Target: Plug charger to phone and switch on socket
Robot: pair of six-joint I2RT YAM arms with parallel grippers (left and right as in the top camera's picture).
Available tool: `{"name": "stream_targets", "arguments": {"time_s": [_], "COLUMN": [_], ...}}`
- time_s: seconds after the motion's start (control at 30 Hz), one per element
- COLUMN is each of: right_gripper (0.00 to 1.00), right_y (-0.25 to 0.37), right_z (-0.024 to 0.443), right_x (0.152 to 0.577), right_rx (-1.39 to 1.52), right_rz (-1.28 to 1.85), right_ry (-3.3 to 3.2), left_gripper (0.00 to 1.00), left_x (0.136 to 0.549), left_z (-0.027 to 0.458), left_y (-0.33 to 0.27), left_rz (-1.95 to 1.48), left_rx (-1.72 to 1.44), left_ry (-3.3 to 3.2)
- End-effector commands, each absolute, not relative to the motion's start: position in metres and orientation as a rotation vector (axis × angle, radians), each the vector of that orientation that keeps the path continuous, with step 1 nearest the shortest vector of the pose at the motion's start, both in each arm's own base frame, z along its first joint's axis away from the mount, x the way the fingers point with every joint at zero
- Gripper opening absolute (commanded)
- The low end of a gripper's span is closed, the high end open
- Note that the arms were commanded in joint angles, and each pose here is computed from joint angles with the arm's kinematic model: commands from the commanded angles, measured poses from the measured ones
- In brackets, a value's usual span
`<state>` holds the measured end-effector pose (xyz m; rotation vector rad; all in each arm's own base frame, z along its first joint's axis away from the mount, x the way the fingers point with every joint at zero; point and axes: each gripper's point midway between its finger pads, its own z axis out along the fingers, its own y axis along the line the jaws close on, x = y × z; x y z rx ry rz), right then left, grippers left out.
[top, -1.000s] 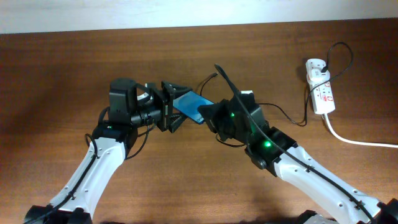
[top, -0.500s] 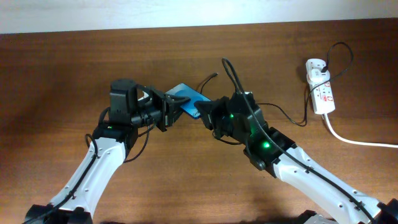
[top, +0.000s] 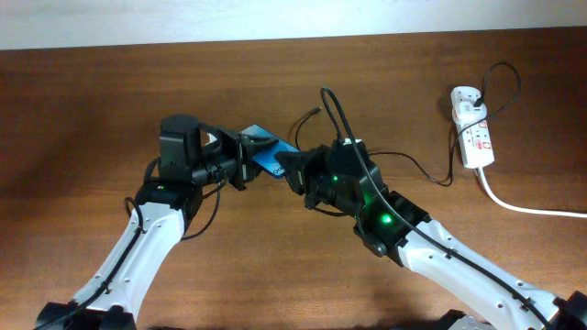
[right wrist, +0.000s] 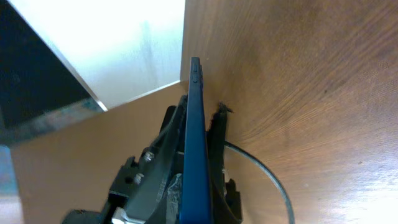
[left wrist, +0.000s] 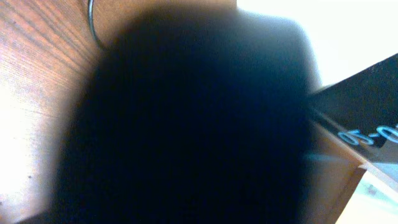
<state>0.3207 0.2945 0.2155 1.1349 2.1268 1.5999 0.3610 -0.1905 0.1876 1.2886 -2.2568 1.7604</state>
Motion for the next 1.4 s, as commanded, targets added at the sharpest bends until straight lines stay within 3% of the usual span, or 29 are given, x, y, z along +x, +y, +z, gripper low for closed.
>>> {"name": "stream_targets", "arguments": {"time_s": [0.0,0.13,0.4,0.47,0.6,0.7,0.8,0.97,1.1,1.37], "right_gripper": [0.04,0.05,0.43,0.49,0.56,0.81,0.99,0.99,0.99,0.95], "right_y": [0.312,0.311,0.311,0.308,0.287,0.252,0.217,0.188,0.183,0.185], "right_z": [0.230,0.229,0.226,0.217,0.204,0.186,0.171,0.145,0.146,0.145], "right_x": [0.306,0.306,0.305,0.303,0.318,0.333,0.338,0.324,0.328,0.341], "right_rx": [0.952,0.957,0.955,0.965,0.479,0.317,0.392,0.410,0.425,0.477], "right_rz": [1.645,1.638,1.623,1.584,1.182,0.795,0.544,0.334,0.302,0.594], "right_ry": [2.171,2.173,2.184,2.219,2.208,2.185,2.185,2.273,2.250,2.368], "left_gripper": [0.11,0.00,0.00,0.00,0.00,0.00,0.00,0.00,0.00,0.00], "left_x": [0.360,0.360,0.367,0.371,0.377,0.357,0.334,0.325,0.325,0.332], "left_z": [0.190,0.190,0.186,0.184,0.172,0.137,0.123,0.135,0.135,0.126], "left_y": [-0.193,-0.193,-0.188,-0.183,-0.161,-0.131,-0.127,-0.142,-0.142,-0.131], "left_rz": [1.743,1.743,1.754,1.765,1.738,1.490,1.394,1.512,1.517,1.430], "left_rx": [1.316,1.316,1.328,1.315,1.160,1.166,1.100,0.859,0.849,0.910], "left_ry": [-2.221,-2.221,-2.308,-2.385,-2.696,-2.781,-2.748,-2.758,-2.765,-2.854]}}
